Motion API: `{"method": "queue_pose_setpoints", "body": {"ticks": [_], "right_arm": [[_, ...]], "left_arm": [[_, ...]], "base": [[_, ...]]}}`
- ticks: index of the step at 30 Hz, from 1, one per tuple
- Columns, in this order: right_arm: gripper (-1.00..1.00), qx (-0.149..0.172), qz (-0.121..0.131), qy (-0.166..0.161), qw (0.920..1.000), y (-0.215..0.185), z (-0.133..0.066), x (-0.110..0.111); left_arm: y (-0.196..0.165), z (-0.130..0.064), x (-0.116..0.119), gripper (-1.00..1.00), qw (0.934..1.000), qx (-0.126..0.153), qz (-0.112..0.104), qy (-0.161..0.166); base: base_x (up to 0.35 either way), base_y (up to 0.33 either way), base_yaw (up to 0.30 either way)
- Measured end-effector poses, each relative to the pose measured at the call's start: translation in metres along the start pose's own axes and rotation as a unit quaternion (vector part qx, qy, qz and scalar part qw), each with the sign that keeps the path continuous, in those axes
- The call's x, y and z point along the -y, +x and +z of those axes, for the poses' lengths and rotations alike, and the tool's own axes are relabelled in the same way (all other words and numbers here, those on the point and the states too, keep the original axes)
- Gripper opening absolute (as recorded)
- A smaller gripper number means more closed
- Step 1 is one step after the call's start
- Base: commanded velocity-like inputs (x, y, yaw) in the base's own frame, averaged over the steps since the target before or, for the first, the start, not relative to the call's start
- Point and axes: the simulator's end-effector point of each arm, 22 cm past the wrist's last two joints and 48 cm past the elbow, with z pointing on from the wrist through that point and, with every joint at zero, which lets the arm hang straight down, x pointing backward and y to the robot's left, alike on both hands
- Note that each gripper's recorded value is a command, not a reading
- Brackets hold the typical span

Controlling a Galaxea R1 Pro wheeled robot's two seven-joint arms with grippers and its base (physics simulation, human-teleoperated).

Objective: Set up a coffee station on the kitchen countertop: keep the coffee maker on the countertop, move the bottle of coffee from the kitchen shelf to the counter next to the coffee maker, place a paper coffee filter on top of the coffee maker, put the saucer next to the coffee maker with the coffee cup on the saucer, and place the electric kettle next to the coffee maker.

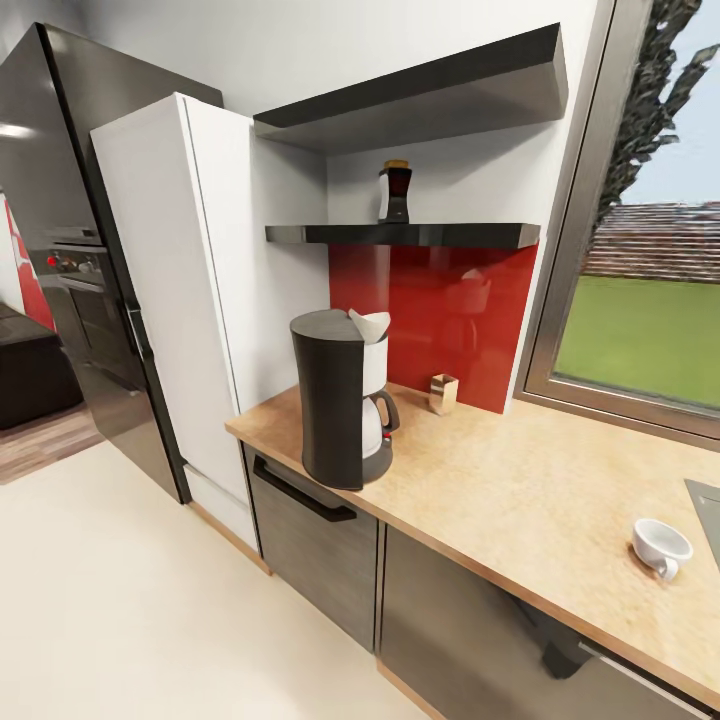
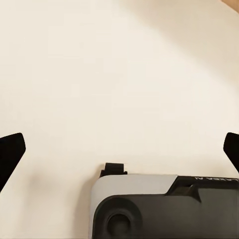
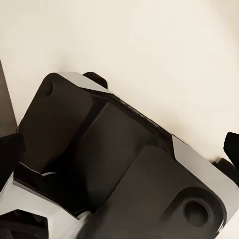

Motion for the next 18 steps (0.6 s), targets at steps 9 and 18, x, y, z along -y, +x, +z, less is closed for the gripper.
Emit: {"method": "queue_pose_setpoints", "body": {"ticks": [9, 18], "right_arm": [[1.00, 0.006, 0.007, 0.005, 0.9999, -0.002, 0.000, 0.002], [1.00, 0.062, 0.069, 0.089, 0.9917, -0.025, -0.005, 0.040]], "left_arm": [[0.000, 0.000, 0.000, 1.00, 1.0000, 0.000, 0.000, 0.000], [-0.001, 0.000, 0.000, 1.00, 1.0000, 0.001, 0.000, 0.000]], "base": [[0.000, 0.000, 0.000], [0.000, 0.000, -0.130]]}}
